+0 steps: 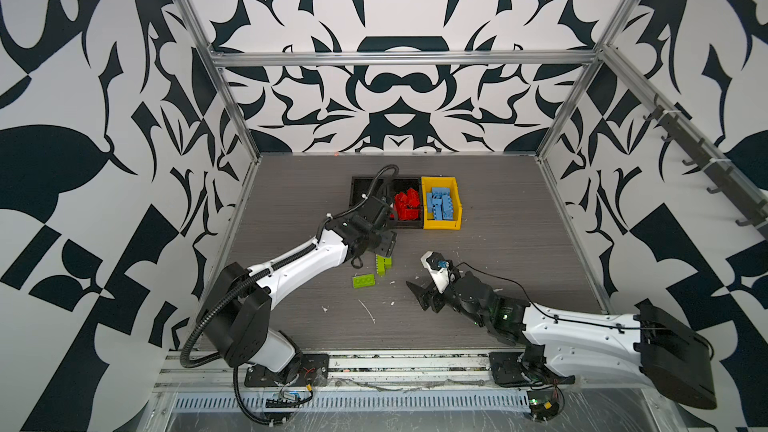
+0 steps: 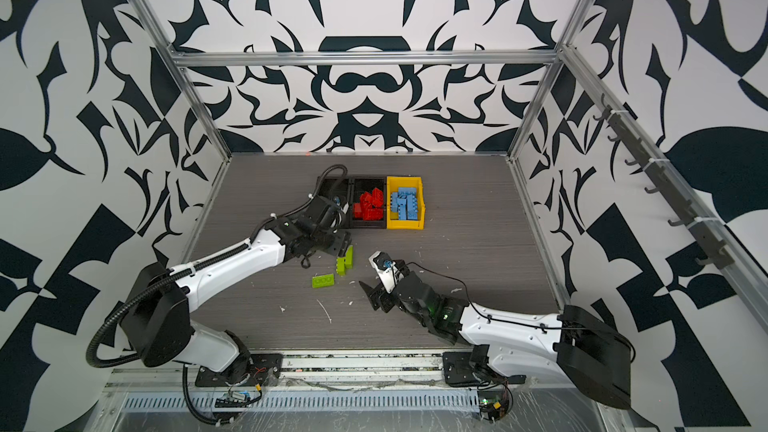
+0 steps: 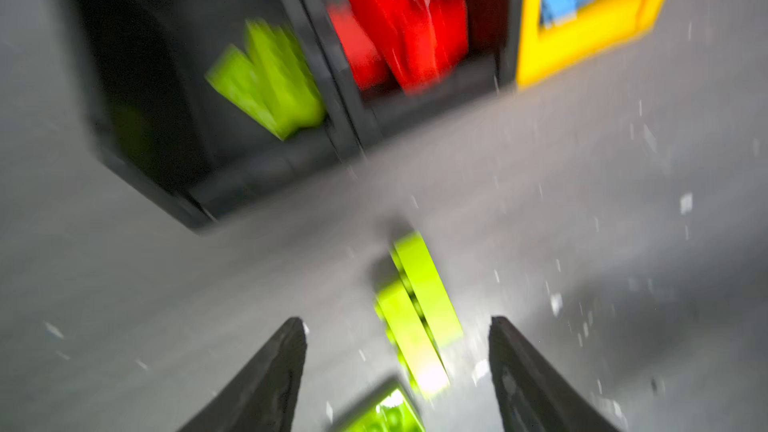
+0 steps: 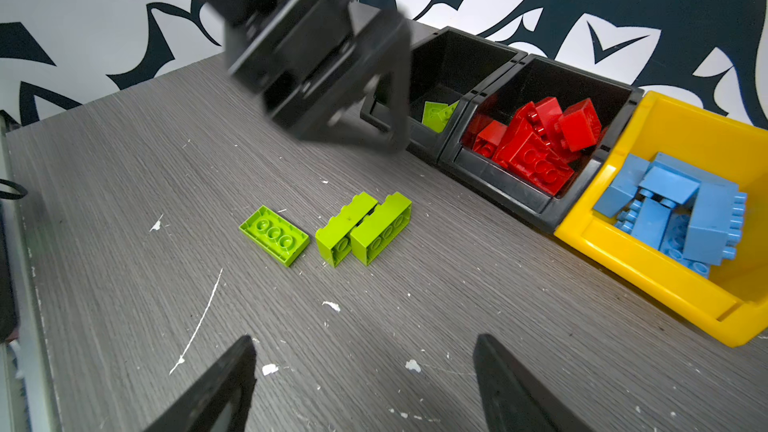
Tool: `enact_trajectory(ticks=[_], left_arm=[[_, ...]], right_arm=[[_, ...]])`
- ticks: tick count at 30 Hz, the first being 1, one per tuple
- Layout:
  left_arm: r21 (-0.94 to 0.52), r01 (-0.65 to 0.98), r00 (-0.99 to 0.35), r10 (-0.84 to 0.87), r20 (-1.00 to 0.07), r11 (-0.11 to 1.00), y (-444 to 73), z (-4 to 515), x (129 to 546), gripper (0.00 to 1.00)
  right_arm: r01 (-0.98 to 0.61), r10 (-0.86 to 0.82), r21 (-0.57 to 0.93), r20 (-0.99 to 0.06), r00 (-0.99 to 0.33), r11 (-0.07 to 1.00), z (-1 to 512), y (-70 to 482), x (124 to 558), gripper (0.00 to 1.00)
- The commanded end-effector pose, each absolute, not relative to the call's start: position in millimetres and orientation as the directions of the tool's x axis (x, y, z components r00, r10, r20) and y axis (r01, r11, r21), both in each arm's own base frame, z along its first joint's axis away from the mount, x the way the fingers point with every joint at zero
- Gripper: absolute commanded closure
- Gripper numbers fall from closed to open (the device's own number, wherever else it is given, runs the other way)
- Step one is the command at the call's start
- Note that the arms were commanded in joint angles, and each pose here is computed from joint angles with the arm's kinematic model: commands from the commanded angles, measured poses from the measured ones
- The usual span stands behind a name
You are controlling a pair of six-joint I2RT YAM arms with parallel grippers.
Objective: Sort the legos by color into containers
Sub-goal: 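Lower the left gripper onto the stacked lime-green 2x4 bricks and close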
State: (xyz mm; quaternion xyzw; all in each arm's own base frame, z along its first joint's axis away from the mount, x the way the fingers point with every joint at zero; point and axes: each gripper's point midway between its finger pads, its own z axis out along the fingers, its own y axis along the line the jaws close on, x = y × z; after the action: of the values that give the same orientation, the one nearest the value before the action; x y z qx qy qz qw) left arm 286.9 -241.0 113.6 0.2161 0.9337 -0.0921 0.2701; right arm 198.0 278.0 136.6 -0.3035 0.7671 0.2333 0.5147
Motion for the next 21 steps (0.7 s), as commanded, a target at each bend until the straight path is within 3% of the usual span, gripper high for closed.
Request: enact_trajectory(ticks=[1,9,21], left_arm=[[-0.099,0.379,-0.818,0.283,-0.501,0.920,-221.4,95.5,269.5,0.33],[-0.159,0.454,-0.818,0.339,-0.465,0.877,-231.5,71.1,248.9,0.34],[-0.143,0.460,-0.822,0.359,-0.443,0.877,-243.2,62.5,259.2,0.33]], right_arm=[[-0.692,-0.185,0.041,-0.951,-0.249,0.721,153.0,277.3,202.7,0.16],[-0.691,-0.200,0.033,-0.946,-0.254,0.722,149.1,279.5,204.3,0.16],[-0.692,-0.202,0.032,-0.946,-0.255,0.721,149.2,279.8,204.4,0.16]])
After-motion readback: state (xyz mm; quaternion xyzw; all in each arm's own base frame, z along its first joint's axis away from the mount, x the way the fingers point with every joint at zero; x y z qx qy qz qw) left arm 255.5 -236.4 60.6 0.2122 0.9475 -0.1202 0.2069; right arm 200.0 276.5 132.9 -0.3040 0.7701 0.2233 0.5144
